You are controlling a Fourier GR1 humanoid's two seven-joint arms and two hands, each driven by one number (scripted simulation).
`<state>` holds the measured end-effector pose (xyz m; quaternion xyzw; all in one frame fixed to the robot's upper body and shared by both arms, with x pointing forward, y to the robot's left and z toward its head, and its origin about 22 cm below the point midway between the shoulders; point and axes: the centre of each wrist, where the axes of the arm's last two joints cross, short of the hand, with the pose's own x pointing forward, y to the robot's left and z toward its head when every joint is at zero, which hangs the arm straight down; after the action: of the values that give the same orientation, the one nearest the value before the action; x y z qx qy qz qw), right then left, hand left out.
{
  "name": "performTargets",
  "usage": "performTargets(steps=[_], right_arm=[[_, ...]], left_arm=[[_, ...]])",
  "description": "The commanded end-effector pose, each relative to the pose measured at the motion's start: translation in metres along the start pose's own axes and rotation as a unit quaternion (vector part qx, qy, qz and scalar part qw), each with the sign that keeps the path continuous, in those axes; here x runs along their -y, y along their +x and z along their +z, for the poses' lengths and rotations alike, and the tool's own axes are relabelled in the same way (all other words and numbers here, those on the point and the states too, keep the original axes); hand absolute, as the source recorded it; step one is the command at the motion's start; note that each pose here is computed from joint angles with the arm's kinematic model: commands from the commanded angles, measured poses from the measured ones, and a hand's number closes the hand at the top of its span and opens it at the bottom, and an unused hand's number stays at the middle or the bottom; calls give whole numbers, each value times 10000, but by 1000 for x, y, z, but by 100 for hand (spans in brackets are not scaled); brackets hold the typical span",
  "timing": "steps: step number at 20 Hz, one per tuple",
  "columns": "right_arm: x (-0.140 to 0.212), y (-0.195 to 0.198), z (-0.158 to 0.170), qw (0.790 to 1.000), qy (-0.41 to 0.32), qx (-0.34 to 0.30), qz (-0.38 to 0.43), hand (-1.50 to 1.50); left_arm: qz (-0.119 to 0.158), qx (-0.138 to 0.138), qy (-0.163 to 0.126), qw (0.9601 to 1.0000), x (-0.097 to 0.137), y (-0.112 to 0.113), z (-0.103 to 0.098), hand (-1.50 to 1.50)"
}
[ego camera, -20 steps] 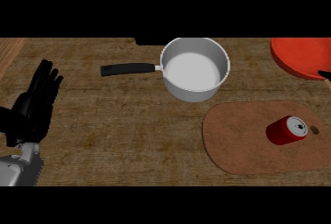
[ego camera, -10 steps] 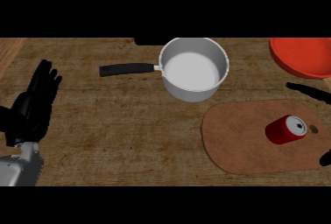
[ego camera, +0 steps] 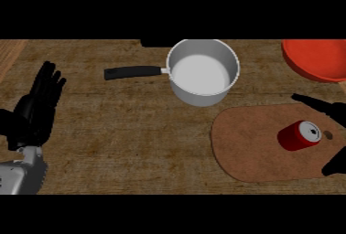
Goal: Pick the can from the cutting board and place it in the pot
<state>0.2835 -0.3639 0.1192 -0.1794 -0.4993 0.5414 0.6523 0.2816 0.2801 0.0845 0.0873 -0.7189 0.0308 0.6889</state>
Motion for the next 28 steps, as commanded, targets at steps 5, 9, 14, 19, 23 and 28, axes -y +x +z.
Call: performTargets(steps=[5, 9, 14, 19, 23, 28], right_arm=[[-9, -15, -18, 10000, 15, 57, -56, -150], [-13, -17, -22, 9998, 53, -120, 128, -150], [-32, -25, -25, 9993, 48, -344, 104, -150], [-40, -13, -38, 9986, 141, 82, 497, 150], [-46, -24, -46, 9966, 69, 428, 698, 150], [-47, -35, -54, 9966, 185, 465, 653, 150]], left_arm=[[-5, 75, -72, 9999, -2, 15, 3, 0], [32, -39, -32, 10000, -5, 0, 9, 0], [-4, 116, 3, 9999, -11, 30, -13, 0], [19, 58, 14, 10000, 22, 0, 17, 0], [39, -22, 12, 10000, 0, 0, -12, 0], [-36, 65, 34, 10000, -3, 9, -22, 0]])
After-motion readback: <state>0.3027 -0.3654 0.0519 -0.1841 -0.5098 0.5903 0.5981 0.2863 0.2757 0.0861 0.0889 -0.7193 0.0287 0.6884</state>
